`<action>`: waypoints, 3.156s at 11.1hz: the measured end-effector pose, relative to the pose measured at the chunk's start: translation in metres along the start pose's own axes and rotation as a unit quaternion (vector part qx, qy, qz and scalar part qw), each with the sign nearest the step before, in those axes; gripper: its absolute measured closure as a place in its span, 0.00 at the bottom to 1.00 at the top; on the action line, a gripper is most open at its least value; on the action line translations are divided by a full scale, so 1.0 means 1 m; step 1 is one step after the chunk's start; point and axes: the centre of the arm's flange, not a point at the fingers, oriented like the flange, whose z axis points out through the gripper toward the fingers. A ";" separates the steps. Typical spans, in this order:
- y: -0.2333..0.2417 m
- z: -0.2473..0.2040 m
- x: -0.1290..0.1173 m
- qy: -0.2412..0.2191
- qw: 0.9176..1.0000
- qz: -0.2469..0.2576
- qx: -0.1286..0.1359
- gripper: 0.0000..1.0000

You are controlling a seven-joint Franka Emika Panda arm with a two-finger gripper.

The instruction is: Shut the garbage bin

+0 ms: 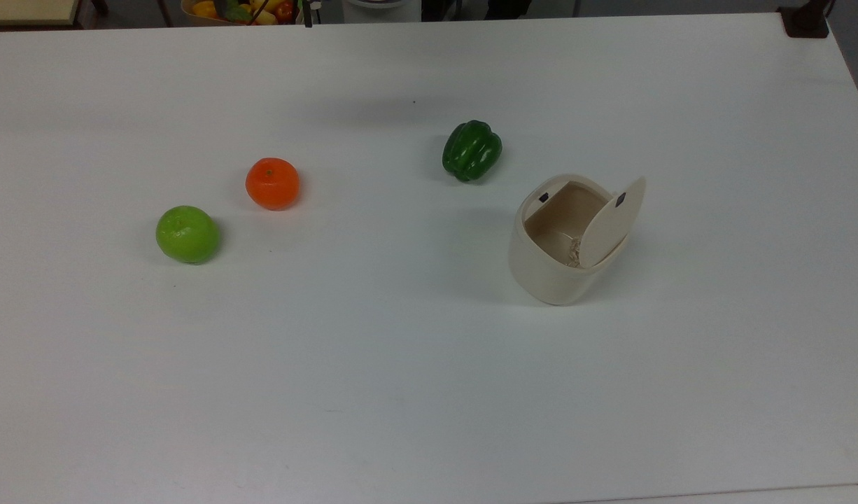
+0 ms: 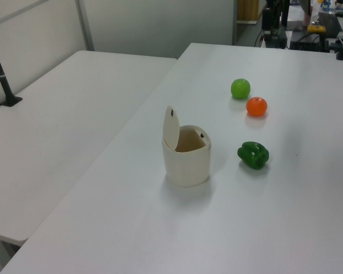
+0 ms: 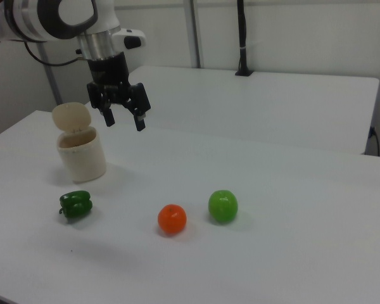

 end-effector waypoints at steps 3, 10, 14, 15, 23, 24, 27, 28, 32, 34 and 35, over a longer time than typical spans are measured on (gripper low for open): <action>-0.001 0.001 0.000 -0.001 1.000 0.000 0.000 0.00; 0.001 0.001 0.000 -0.001 1.000 0.001 0.000 0.00; 0.001 0.002 0.000 -0.002 1.000 0.001 0.000 0.00; 0.001 0.002 0.000 -0.003 1.000 0.001 0.000 0.00; 0.000 0.005 0.000 -0.006 1.000 0.001 0.000 0.45; 0.000 0.006 0.000 -0.006 1.000 0.001 0.000 0.57; 0.000 0.006 0.000 -0.006 1.000 0.001 0.000 0.93; 0.000 0.006 0.000 -0.007 1.000 0.001 0.000 0.99; -0.020 0.011 0.018 0.029 0.999 -0.016 0.001 0.99; -0.061 0.007 0.037 0.086 0.995 -0.046 0.007 0.99; -0.086 0.001 0.042 0.115 0.991 -0.062 0.013 0.99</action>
